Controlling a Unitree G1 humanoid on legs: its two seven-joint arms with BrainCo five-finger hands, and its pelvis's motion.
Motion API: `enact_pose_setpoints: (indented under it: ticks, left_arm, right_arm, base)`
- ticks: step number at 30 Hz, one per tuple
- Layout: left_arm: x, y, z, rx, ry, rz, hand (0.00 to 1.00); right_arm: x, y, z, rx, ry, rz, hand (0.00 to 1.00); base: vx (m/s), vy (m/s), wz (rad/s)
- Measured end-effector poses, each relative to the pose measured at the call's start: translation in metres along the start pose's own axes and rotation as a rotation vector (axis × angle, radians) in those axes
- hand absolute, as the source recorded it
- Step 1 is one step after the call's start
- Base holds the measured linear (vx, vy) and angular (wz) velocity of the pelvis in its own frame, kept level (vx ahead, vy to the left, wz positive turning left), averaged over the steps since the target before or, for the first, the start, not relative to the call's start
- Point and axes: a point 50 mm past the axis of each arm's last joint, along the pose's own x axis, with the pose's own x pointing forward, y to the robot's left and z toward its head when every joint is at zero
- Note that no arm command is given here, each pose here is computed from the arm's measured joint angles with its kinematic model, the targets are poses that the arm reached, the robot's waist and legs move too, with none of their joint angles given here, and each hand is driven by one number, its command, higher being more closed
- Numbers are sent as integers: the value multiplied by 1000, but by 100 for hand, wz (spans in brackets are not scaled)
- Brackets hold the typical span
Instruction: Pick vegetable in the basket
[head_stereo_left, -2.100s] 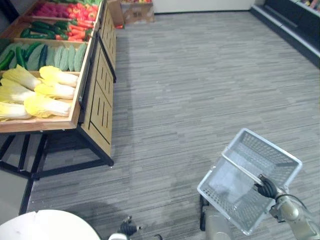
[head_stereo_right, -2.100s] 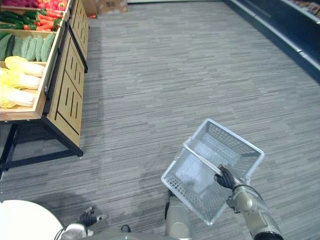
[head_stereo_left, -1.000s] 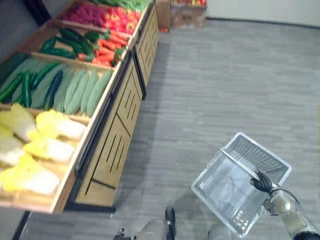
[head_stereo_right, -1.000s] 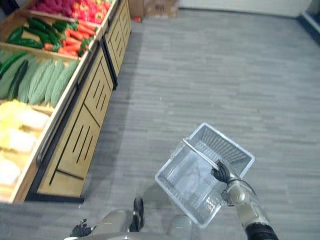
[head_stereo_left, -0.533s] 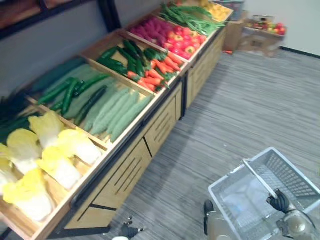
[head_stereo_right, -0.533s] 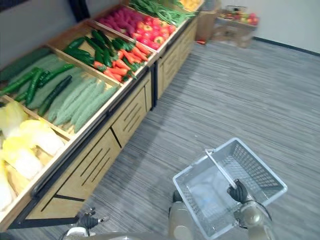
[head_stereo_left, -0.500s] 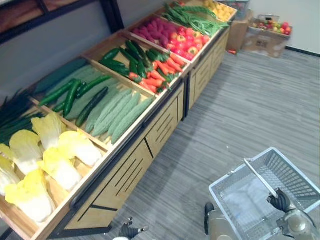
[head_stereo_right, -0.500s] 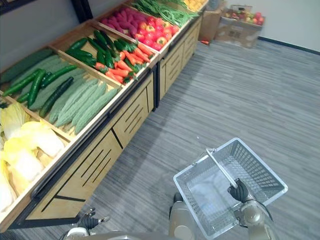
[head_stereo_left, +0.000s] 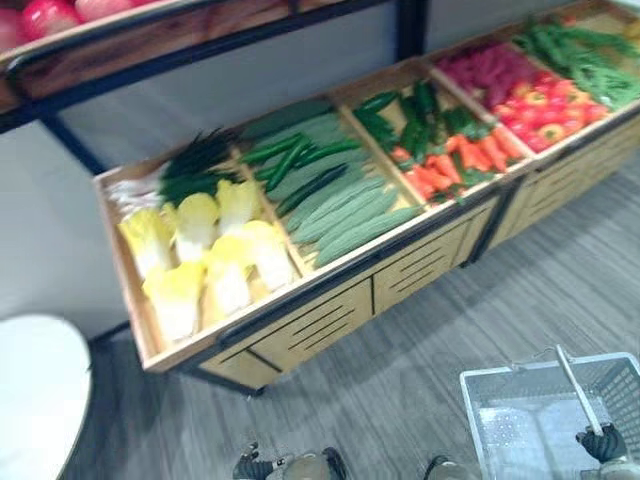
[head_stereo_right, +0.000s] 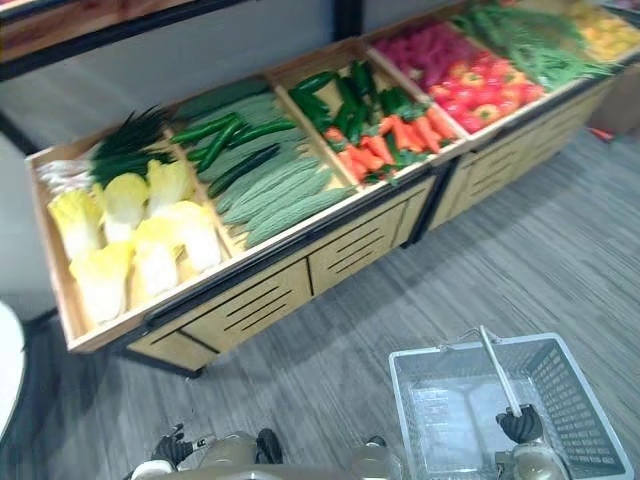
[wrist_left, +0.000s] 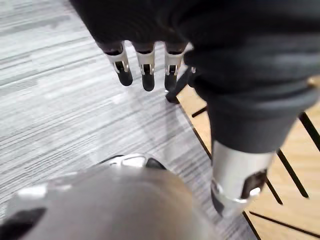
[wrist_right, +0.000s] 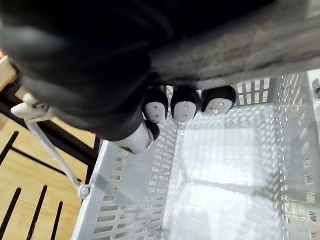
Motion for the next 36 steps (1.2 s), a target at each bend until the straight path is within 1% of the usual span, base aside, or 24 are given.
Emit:
enact_pose_setpoints:
  ticks: [3,9,14,16,18,21,23,26,27,28,31,33,35,36]
  left_arm:
    - [-3,2,-11,-27,31,15,0]
    - [-5,4,-18,-41,57,26,0]
    - [-8,5,-31,-32,99,20,0]
    - [-7,7,-30,-17,97,19,0]
    - [-3,24,-19,34,60,45,0]
    - [2,38,0,44,7,83,0]
    - [6,36,12,25,-21,87,0]
    - [9,31,24,-33,-47,91,0]
    - [9,22,26,-56,-52,74,0]
    - [9,19,26,-74,-52,72,0]
    - [9,20,30,-133,-60,90,0]
    - [10,23,45,-177,-118,108,0]
    - [6,27,79,-200,-263,152,0]
    - [3,28,89,-208,-307,169,0]
  right_arm:
    - [4,7,8,24,-16,11,100]
    - [11,19,20,33,-26,51,100]
    - [7,24,-2,104,75,45,100]
    - [8,25,-1,130,85,40,100]
    - [8,37,4,183,84,56,100]
    - [0,59,-7,163,134,143,100]
    - [-5,65,-17,145,169,171,100]
    - [-16,76,-35,201,252,185,100]
    - [-18,69,-45,228,300,148,100]
    - [-18,66,-48,234,306,143,100]
    - [-21,67,-52,273,330,133,100]
    - [-23,69,-53,281,335,136,100]
    - [-22,68,-51,280,318,127,100]
    - [-22,68,-50,282,308,125,100]
  base:
    - [-6,50,31]
    - [-39,41,9]
    - [-1,143,17]
    - [47,141,16]
    - [108,91,43]
    - [157,-64,64]
    - [137,-99,62]
    - [183,-213,56]
    - [195,-232,36]
    - [222,-199,8]
    - [183,-179,15]
    - [129,-151,18]
    - [42,-76,15]
    - [-5,-25,14]
